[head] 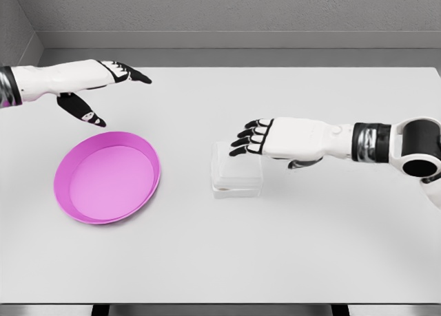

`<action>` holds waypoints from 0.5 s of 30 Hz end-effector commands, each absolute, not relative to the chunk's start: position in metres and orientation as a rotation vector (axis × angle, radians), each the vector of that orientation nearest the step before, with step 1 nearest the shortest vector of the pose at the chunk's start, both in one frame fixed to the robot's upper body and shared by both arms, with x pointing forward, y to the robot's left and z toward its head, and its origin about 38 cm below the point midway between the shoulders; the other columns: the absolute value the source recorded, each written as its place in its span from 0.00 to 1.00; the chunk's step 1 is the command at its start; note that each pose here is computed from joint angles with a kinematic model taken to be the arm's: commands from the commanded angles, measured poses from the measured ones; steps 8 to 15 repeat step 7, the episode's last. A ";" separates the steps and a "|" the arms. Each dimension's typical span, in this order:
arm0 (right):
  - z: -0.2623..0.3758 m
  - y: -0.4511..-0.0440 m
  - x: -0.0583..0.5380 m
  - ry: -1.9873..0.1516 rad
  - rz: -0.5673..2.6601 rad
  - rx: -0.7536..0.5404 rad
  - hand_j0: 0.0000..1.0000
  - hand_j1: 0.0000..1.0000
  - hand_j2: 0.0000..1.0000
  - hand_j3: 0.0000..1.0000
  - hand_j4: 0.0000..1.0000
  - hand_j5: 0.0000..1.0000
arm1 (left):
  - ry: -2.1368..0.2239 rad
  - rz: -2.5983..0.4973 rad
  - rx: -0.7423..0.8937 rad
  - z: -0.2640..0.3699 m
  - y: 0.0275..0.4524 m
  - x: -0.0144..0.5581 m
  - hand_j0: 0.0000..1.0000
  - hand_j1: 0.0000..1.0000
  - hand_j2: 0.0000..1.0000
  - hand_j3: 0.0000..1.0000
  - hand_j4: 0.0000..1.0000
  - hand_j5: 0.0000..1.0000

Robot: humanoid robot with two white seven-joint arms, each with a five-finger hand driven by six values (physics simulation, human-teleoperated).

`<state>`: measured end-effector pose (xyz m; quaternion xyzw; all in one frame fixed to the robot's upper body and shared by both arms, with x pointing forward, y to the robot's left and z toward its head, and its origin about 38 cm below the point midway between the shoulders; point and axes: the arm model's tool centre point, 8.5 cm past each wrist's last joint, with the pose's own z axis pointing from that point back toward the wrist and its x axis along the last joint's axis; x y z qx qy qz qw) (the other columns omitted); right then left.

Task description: Pack egg into the box and close the box lid

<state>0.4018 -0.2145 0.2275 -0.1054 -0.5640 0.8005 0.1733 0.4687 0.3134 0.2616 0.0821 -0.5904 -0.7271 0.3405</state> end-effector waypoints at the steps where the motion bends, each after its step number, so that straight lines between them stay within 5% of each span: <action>1: 0.254 -0.256 0.425 -1.665 2.058 -0.354 1.00 1.00 1.00 1.00 1.00 1.00 | -1.538 -1.882 0.211 0.262 0.315 0.469 1.00 1.00 1.00 1.00 1.00 1.00; 15: 0.250 -0.278 0.436 -1.671 1.936 -0.309 1.00 1.00 1.00 1.00 1.00 1.00 | -1.537 -1.883 0.207 0.261 0.314 0.469 1.00 1.00 1.00 1.00 1.00 1.00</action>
